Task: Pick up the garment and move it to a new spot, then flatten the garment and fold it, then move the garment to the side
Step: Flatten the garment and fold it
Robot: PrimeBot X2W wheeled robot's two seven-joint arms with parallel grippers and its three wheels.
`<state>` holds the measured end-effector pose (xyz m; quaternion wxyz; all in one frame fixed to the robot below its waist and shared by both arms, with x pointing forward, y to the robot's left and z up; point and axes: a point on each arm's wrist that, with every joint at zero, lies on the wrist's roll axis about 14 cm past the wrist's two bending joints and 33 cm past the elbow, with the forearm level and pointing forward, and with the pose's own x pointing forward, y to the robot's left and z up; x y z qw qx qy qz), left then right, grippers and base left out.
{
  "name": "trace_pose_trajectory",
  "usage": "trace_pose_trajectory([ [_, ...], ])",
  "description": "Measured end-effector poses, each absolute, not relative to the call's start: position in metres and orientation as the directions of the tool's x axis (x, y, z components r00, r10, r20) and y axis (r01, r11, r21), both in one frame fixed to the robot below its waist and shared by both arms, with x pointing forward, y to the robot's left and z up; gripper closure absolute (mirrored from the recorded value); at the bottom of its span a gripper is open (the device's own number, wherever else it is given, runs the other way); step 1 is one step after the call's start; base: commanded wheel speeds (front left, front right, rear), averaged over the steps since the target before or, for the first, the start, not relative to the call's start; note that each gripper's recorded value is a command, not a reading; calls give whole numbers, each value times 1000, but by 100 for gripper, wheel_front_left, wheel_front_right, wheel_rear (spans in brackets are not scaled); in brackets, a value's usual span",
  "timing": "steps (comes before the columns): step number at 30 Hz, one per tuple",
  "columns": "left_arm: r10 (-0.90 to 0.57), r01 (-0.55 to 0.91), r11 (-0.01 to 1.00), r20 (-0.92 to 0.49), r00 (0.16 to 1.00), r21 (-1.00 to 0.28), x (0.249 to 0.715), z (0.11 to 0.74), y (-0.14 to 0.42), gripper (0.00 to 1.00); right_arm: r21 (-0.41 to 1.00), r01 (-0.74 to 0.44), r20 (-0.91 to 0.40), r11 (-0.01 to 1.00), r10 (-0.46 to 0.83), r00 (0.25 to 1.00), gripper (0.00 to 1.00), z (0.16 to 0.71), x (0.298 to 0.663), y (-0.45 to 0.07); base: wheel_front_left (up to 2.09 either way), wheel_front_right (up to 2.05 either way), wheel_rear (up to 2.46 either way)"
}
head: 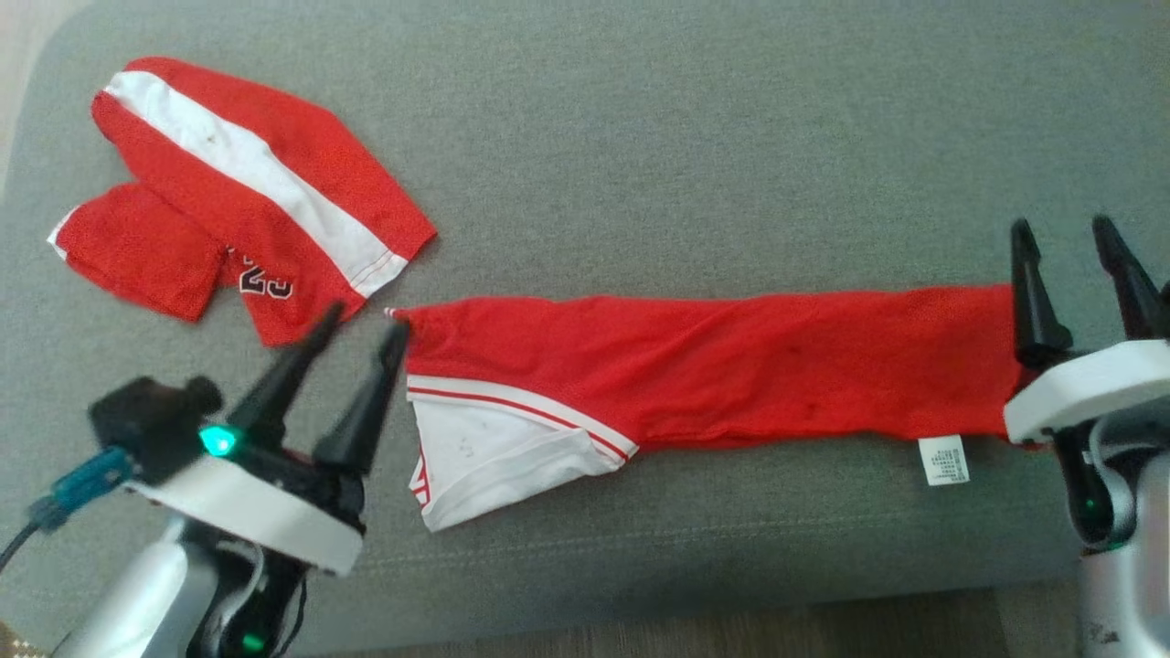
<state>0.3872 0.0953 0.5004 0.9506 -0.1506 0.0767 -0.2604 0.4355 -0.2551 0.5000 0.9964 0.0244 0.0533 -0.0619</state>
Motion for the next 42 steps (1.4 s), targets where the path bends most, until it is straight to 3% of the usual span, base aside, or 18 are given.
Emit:
trace_pose_trajectory([
  [7, -289, 315, 880, 128, 949, -356, 407, 535, 120, 0, 132, 50, 112, 990, -65, 992, 0, 546, 431, -228, 0, 0, 0],
  [11, -210, 272, 883, 194, 958, -382, 407, 553, 121, 0, 159, 35, 130, 987, -56, 990, 0, 543, 416, -222, 0, 0, 0],
  [21, -199, 234, 912, 136, 971, -338, 386, 521, 115, 0, 169, 91, -8, 981, -91, 996, 0, 496, 402, -230, 0, 0, 0],
  [25, -207, 235, 911, 119, 971, -339, 388, 513, 114, 0, 274, 163, -99, 948, -140, 985, 0, 465, 399, -241, 0, 0, 0],
  [32, -190, 220, 913, 119, 975, -344, 396, 510, 120, 0, 216, 296, -239, 930, -243, 940, 0, 421, 401, -274, 0, 0, 0],
  [42, -167, 184, 921, 78, 983, -344, 401, 495, 129, 0, 206, 327, -358, 922, -240, 902, 0, 384, 417, -269, 0, 0, 0],
])
